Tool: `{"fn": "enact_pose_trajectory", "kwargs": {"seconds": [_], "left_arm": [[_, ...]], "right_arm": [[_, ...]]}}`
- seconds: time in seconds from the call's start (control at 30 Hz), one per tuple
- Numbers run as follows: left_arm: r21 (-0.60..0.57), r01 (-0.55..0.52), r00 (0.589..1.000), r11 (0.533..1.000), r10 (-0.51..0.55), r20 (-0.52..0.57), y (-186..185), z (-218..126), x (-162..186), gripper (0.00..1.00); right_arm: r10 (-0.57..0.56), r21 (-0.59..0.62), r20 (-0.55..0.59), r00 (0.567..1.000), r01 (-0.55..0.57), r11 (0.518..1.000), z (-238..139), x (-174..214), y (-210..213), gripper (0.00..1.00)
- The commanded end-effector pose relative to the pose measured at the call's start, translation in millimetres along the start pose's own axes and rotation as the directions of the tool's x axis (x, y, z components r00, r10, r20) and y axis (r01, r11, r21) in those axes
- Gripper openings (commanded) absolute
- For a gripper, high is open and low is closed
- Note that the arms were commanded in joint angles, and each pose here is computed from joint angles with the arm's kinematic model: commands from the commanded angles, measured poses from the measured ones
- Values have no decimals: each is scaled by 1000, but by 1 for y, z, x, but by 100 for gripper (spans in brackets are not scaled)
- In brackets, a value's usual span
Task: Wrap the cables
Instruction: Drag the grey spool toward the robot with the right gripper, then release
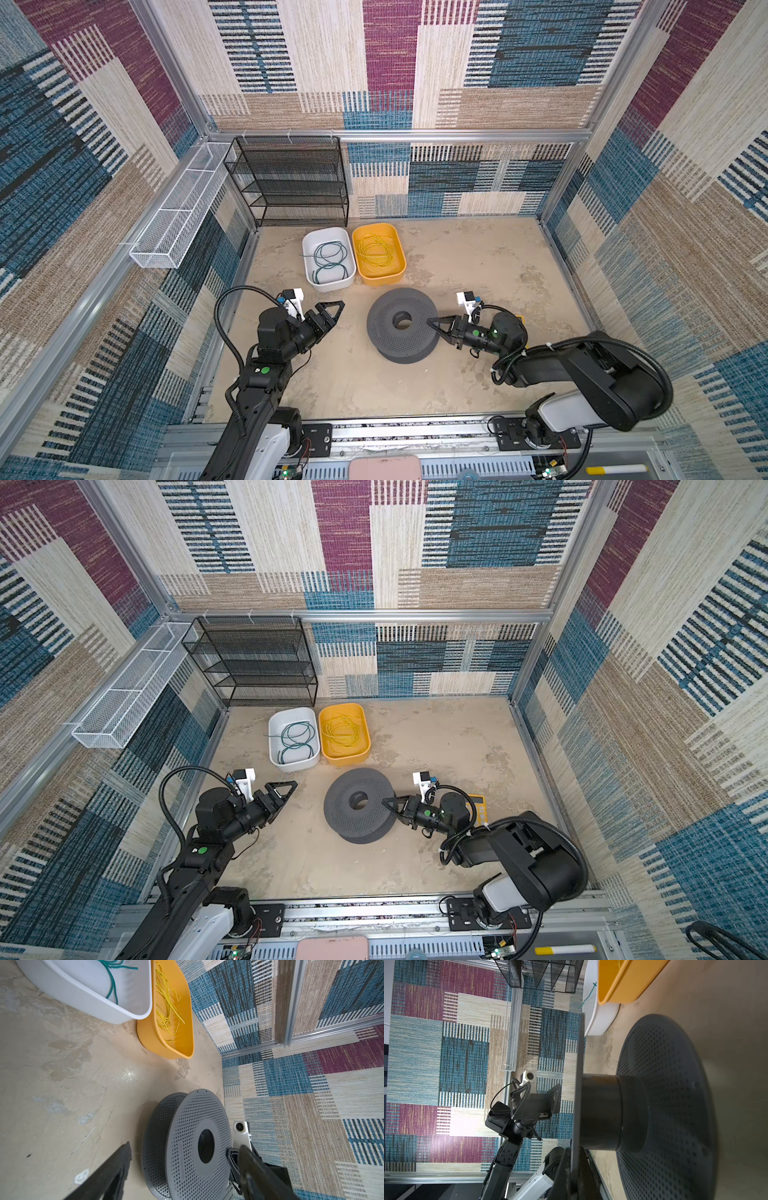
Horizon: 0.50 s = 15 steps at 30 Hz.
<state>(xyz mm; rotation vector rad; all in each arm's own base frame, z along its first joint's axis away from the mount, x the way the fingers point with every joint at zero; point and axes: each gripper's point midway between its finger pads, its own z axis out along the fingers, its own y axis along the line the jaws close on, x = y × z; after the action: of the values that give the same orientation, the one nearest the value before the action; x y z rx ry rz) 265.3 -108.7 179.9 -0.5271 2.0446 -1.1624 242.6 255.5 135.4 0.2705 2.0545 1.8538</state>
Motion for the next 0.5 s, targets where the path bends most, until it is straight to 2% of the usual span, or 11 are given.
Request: {"fn": "enact_pose_trajectory", "kwargs": {"seconds": [0.0,0.17,0.3,0.47], "left_arm": [[23,-22,1000,1000,21,11,-5,2,-4,83],[25,-24,1000,999,24,14,-6,3,-6,83],[21,-32,999,999,31,13,-4,4,-6,83],[45,-49,999,998,49,-4,-11,5,-5,83]], "right_arm": [[-57,-116,38,998,61,991,6,-6,25,0],[-41,46,58,997,39,998,10,-7,-23,1],[-6,69,65,998,2,998,16,-11,-38,9],[19,99,59,998,-25,995,23,-12,-50,26]]}}
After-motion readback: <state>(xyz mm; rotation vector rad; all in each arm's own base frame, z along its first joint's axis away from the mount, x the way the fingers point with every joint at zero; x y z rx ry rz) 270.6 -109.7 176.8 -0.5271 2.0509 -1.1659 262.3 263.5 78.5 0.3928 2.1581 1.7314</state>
